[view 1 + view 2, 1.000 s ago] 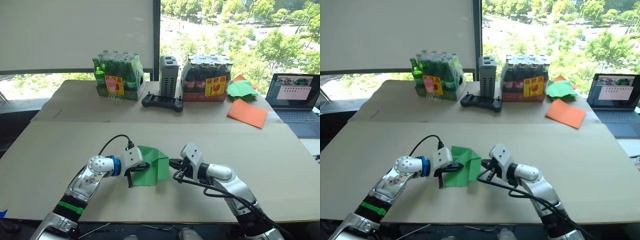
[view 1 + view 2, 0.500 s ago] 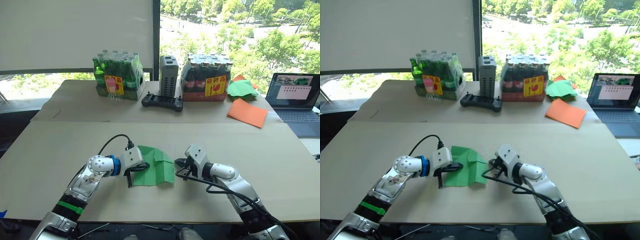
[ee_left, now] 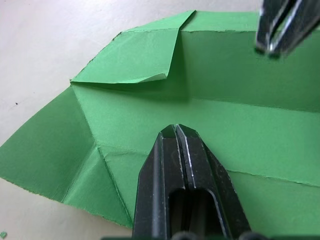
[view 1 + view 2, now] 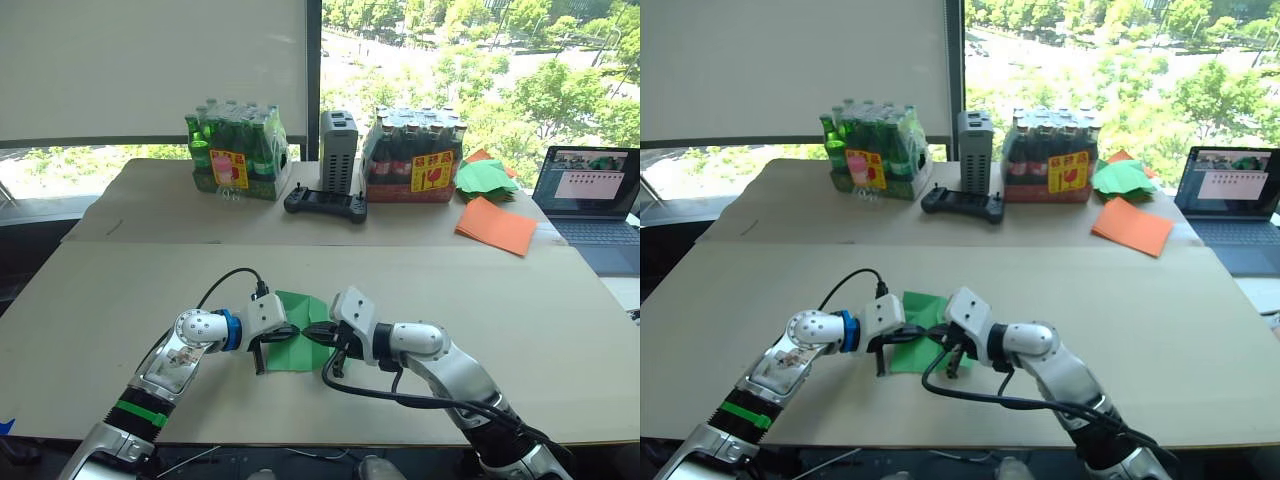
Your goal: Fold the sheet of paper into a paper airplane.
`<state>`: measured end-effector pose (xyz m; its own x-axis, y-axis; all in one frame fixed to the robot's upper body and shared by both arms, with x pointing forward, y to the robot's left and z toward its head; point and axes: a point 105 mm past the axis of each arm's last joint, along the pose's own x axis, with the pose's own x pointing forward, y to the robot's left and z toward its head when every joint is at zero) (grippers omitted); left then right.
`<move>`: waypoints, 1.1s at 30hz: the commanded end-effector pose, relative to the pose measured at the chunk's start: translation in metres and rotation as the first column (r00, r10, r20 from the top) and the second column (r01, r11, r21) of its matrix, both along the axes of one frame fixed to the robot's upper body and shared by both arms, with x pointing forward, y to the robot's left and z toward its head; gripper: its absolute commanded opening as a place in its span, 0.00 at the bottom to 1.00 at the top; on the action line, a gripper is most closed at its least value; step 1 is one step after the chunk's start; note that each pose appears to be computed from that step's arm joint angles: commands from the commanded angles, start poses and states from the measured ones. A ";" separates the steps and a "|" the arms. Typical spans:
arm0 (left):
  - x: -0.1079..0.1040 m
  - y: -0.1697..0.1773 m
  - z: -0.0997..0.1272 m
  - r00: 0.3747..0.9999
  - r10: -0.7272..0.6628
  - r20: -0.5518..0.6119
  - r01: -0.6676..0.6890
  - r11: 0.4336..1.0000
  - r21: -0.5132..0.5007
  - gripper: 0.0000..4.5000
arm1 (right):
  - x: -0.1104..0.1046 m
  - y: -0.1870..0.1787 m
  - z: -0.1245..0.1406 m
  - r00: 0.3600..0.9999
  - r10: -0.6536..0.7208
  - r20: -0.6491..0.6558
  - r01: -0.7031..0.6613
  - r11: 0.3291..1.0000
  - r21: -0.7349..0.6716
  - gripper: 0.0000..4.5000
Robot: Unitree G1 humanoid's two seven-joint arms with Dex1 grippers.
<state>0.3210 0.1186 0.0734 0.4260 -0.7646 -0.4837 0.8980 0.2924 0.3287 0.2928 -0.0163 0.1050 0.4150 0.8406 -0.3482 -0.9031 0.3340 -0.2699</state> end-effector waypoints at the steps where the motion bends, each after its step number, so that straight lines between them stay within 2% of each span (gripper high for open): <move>1: -0.006 0.011 -0.025 0.996 0.031 -0.081 -0.025 0.997 0.070 0.00 | 0.012 -0.008 -0.009 0.997 -0.059 0.046 0.064 0.992 -0.109 0.01; 9: -0.006 0.011 -0.024 0.996 0.033 -0.081 -0.028 0.997 0.066 0.00 | 0.037 -0.019 -0.015 0.976 -0.197 0.098 0.210 0.966 -0.151 0.01; 14: -0.006 0.011 -0.023 0.996 0.033 -0.080 -0.028 0.998 0.065 0.00 | 0.054 -0.028 0.006 0.950 -0.275 0.150 0.289 0.954 -0.085 0.01; 19: -0.007 0.011 -0.022 0.996 0.033 -0.078 -0.029 0.998 0.060 0.00 | 0.069 -0.046 0.002 0.923 -0.352 0.156 0.370 0.924 -0.101 0.01; 23: -0.007 0.011 -0.022 0.996 0.034 -0.078 -0.029 0.998 0.059 0.00 | 0.074 -0.051 -0.003 0.918 -0.373 0.132 0.386 0.918 -0.092 0.01; 33: -0.008 0.013 -0.021 0.996 0.039 -0.079 -0.034 0.998 0.059 0.00 | 0.067 -0.054 -0.028 0.926 -0.374 0.056 0.378 0.915 -0.143 0.01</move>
<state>0.3192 0.1191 0.0750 0.4314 -0.7660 -0.4766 0.8950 0.2972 0.3325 0.3624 -0.0659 0.0875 0.7118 0.5735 -0.4056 -0.7021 0.5969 -0.3883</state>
